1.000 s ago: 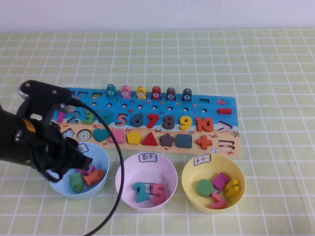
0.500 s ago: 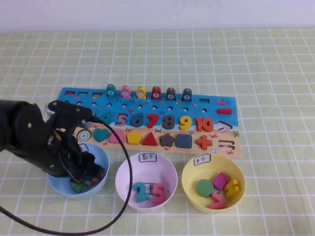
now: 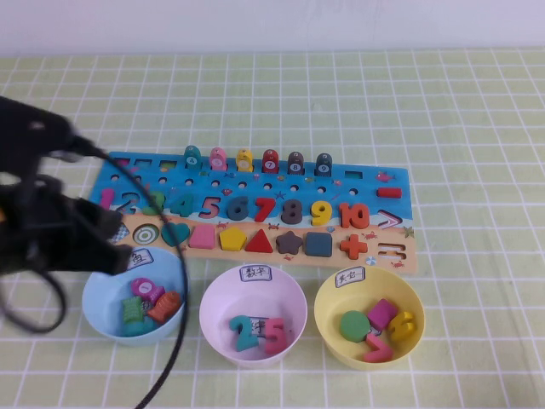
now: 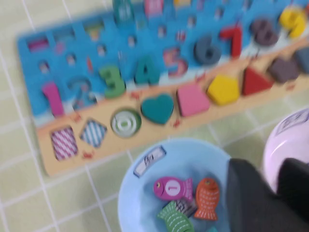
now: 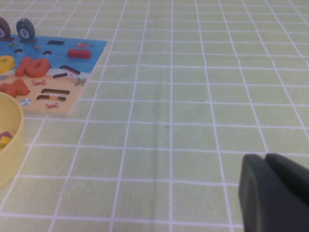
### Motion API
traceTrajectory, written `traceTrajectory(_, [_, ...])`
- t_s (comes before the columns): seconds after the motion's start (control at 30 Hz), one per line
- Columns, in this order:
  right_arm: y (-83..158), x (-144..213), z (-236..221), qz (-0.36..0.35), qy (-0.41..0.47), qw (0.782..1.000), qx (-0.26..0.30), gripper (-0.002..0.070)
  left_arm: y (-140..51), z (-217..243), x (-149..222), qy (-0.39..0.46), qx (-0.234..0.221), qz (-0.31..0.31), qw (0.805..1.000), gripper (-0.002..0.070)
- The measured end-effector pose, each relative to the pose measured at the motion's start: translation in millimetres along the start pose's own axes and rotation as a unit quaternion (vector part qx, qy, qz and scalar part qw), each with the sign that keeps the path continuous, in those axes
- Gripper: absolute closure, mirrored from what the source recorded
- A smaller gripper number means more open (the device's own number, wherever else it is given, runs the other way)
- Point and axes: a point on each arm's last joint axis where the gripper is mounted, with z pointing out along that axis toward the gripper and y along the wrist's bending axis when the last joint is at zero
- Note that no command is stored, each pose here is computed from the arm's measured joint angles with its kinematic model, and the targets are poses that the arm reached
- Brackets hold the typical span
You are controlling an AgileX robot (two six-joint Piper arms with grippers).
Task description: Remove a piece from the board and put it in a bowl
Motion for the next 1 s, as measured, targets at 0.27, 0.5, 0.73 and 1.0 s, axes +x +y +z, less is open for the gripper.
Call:
traceTrajectory(0.27, [0.0,0.0,0.0,0.0,0.0,1.0,0.0,0.0694,-11.0,-77.6,33.9,-0.114,0.014,-0.014,0.993,0.0672])
traceTrajectory(0.5, [0.0,0.0,0.0,0.0,0.0,1.0,0.0,0.0694,-18.8,-110.4,72.0,-0.108,0.03,-0.012,0.994,0.0676])
traceTrajectory(0.73, [0.0,0.0,0.0,0.0,0.0,1.0,0.0,0.0694,-25.2,-139.3,104.5,-0.087,0.044,-0.016,0.995,0.0677])
traceTrajectory(1.0, [0.0,0.0,0.0,0.0,0.0,1.0,0.0,0.0694,-23.3,-141.6,117.2,-0.04,0.029,-0.002,0.999,0.0678])
